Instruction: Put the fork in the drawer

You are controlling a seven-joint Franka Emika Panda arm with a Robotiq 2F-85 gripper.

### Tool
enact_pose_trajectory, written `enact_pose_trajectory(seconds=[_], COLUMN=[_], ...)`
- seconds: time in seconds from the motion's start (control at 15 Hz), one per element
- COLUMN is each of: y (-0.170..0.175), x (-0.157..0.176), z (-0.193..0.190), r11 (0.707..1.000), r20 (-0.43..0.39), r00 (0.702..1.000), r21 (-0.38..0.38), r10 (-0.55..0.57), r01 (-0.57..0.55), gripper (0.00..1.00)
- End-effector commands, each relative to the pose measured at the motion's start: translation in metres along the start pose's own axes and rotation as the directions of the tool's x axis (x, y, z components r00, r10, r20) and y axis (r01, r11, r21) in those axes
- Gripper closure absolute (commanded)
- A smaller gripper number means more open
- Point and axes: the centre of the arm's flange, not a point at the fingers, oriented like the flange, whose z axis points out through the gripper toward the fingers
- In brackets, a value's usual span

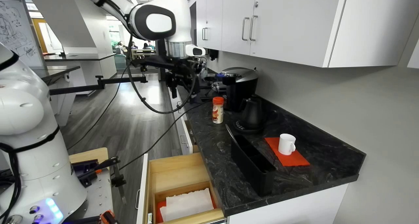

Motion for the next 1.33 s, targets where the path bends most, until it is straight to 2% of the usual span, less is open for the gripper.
enact_pose_trajectory(seconds=[0.0, 0.33, 0.6, 0.8, 1.07, 1.27], y=[0.035, 0.062, 0.066, 0.059, 0.05, 0.046], x=[0.072, 0.126, 0.159, 0.166, 0.158, 0.152], z=[0.018, 0.049, 0.073, 0.1, 0.135, 0.15], r11=[0.995, 0.979, 0.971, 0.976, 0.984, 0.984], r20=[0.008, 0.022, 0.038, 0.074, 0.126, 0.123], r00=[0.997, 0.987, 0.984, 0.987, 0.985, 0.988], r21=[-0.057, -0.132, -0.173, -0.176, -0.15, -0.161], r10=[0.082, 0.159, 0.172, 0.144, 0.114, 0.093], r01=[-0.081, -0.155, -0.163, -0.129, -0.095, -0.072], gripper=[0.0, 0.0, 0.0, 0.0, 0.0, 0.0])
